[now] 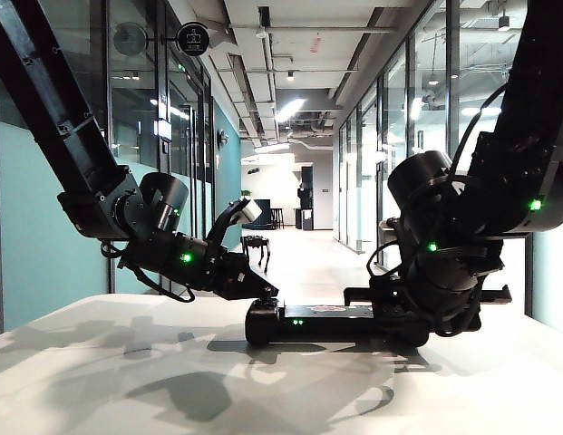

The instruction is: Push the left joystick on the remote control sitting on the white table backward to make the robot dog back up in a straight line until it returns close to you.

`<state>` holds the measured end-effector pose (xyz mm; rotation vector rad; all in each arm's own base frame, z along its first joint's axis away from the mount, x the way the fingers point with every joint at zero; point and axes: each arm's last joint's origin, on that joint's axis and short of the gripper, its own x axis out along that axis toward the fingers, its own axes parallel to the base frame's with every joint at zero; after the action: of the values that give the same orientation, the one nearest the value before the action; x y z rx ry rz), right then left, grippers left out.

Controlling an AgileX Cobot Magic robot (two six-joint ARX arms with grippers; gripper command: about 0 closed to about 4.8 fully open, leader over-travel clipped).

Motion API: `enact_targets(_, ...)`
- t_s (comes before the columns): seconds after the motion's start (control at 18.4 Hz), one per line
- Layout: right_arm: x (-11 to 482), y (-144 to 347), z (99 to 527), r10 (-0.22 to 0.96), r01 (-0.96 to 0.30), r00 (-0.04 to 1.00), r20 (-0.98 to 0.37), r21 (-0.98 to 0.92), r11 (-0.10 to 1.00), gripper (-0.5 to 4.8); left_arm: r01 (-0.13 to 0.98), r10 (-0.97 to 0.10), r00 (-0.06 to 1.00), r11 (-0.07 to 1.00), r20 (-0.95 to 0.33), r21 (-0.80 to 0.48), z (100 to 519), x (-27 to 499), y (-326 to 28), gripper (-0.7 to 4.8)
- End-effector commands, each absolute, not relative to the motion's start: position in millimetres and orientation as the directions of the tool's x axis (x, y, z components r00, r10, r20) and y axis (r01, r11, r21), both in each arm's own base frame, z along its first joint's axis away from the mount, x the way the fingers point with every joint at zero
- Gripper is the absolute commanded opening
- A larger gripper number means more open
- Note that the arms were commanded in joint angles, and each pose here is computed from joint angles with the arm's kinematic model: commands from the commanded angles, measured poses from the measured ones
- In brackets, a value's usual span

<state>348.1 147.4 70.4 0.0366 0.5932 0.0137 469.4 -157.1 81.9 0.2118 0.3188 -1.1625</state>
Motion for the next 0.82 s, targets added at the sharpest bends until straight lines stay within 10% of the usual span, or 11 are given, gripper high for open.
enact_targets(0.05,350.6,147.5,74.7,0.016,0.015,0.847,-0.531,0.055,0.998,1.97,0.930,-0.873,0.347,0.368,-0.344,0.003,85.5,469.4,-158.8,-0.05)
enact_targets(0.82,350.4,147.4,74.5,0.015,0.016,0.847,-0.532,0.054,0.998,1.97,0.932,-0.878,0.337,0.361,-0.341,-0.010,85.1,470.1,-154.5,-0.05)
